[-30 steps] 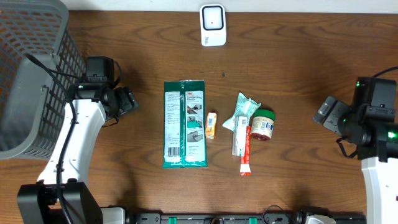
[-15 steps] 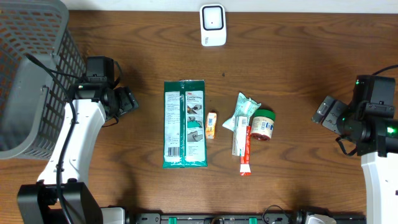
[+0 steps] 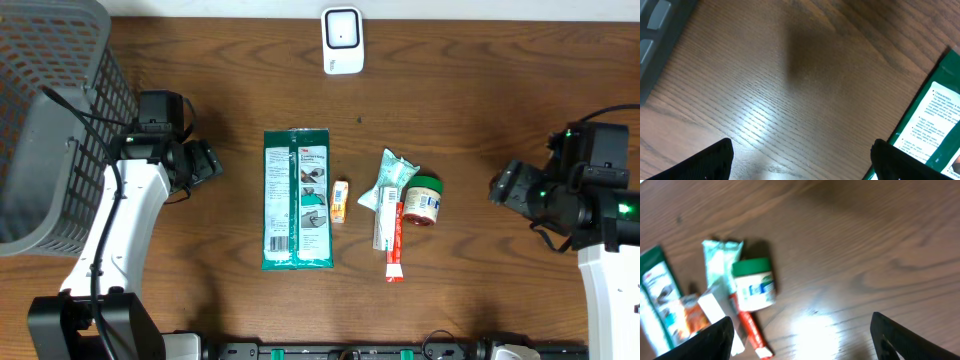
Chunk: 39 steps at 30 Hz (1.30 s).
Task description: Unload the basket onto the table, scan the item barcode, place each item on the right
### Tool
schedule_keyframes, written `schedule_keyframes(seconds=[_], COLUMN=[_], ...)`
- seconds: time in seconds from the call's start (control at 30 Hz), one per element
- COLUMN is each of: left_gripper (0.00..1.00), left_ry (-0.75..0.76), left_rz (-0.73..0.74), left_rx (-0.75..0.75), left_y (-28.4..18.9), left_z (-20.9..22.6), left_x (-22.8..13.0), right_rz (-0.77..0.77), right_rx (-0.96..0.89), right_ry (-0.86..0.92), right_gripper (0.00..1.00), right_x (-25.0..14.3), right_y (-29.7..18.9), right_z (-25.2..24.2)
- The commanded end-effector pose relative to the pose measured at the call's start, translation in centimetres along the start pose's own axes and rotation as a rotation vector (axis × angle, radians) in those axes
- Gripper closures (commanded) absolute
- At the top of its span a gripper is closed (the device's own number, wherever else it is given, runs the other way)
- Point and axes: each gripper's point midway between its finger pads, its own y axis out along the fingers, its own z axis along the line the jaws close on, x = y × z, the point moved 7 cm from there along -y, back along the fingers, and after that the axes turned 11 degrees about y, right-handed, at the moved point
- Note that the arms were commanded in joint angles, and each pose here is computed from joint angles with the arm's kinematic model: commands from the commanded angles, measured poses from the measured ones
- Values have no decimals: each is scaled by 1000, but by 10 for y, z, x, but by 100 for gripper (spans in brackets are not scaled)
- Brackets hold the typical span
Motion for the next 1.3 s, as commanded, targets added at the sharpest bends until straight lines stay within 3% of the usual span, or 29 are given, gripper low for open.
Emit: schedule_keyframes(seconds=[0.0, 0.3, 0.67, 0.97, 1.27], left_gripper=[11, 11, 11, 11, 11], left_ry=[1, 1, 1, 1, 1], left_rz=[-11, -12, -11, -11, -11], left_rx=[14, 14, 14, 14, 14], left_y=[-2, -2, -2, -2, -2], left_z=[2, 2, 2, 2, 2], left_x=[2, 2, 2, 2, 2], right_rz=[98, 240, 274, 199, 250], right_rx=[110, 164, 272, 183, 104], right_ry=[-49, -154, -329, -335, -376], right_gripper=[23, 26, 24, 26, 31], right_x=[-15, -64, -130, -151, -176], right_y=[3, 50, 95, 109, 139], right_z=[15, 34, 64, 65, 74])
